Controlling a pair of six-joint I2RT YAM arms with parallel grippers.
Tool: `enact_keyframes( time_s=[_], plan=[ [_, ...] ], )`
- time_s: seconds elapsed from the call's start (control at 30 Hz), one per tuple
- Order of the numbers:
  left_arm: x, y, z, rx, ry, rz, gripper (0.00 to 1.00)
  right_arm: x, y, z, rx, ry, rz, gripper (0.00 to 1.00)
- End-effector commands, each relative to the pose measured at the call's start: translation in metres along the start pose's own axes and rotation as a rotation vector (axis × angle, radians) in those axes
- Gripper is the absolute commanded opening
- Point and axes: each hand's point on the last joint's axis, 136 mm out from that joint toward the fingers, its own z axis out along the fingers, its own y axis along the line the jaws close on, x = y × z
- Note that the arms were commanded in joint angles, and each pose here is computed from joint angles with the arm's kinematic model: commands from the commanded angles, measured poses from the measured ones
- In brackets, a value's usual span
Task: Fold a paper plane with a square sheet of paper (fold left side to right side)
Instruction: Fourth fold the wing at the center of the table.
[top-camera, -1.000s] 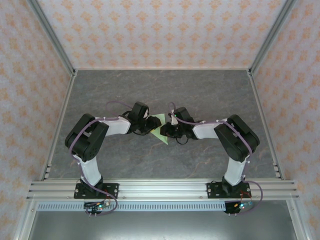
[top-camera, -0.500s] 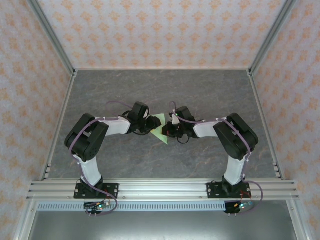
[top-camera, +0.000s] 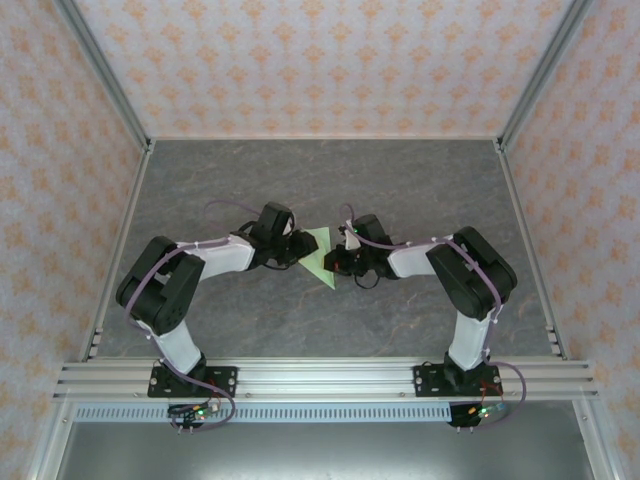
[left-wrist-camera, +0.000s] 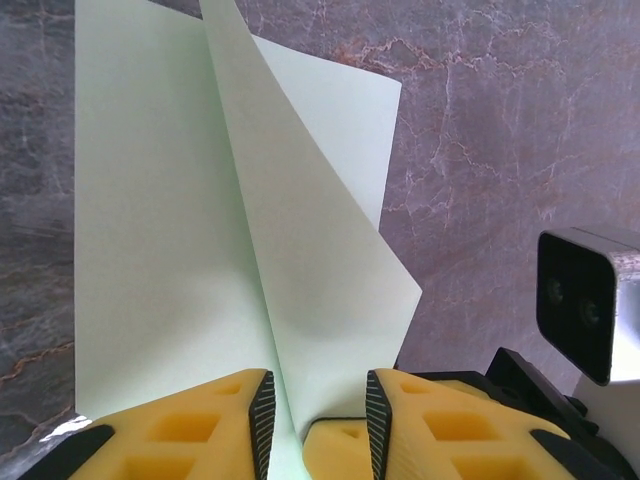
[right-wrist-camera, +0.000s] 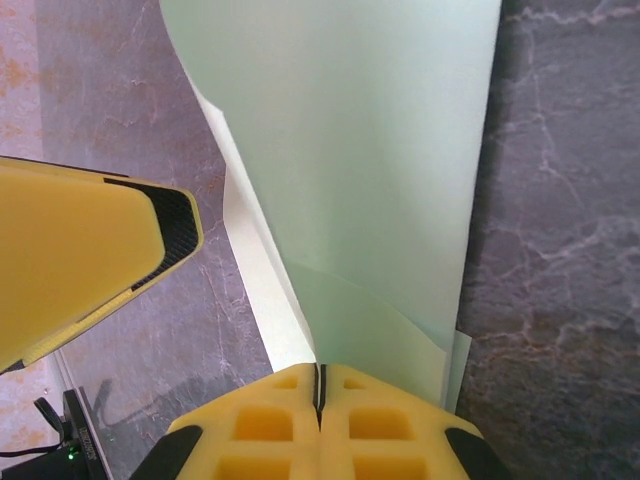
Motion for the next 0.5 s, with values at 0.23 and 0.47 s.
enact_keyframes(
  time_s=[0.23, 0.47],
  plan=[
    [-0.006, 0.001, 0.017, -0.029, 0.011, 0.001, 0.39, 0.002, -0.007, 0.001, -0.012, -0.016, 0.023, 0.03],
    [-0.005, 0.003, 0.022, -0.032, 0.022, -0.007, 0.44, 0.001, -0.005, 0.001, -0.032, -0.027, 0.032, 0.04]
  ],
)
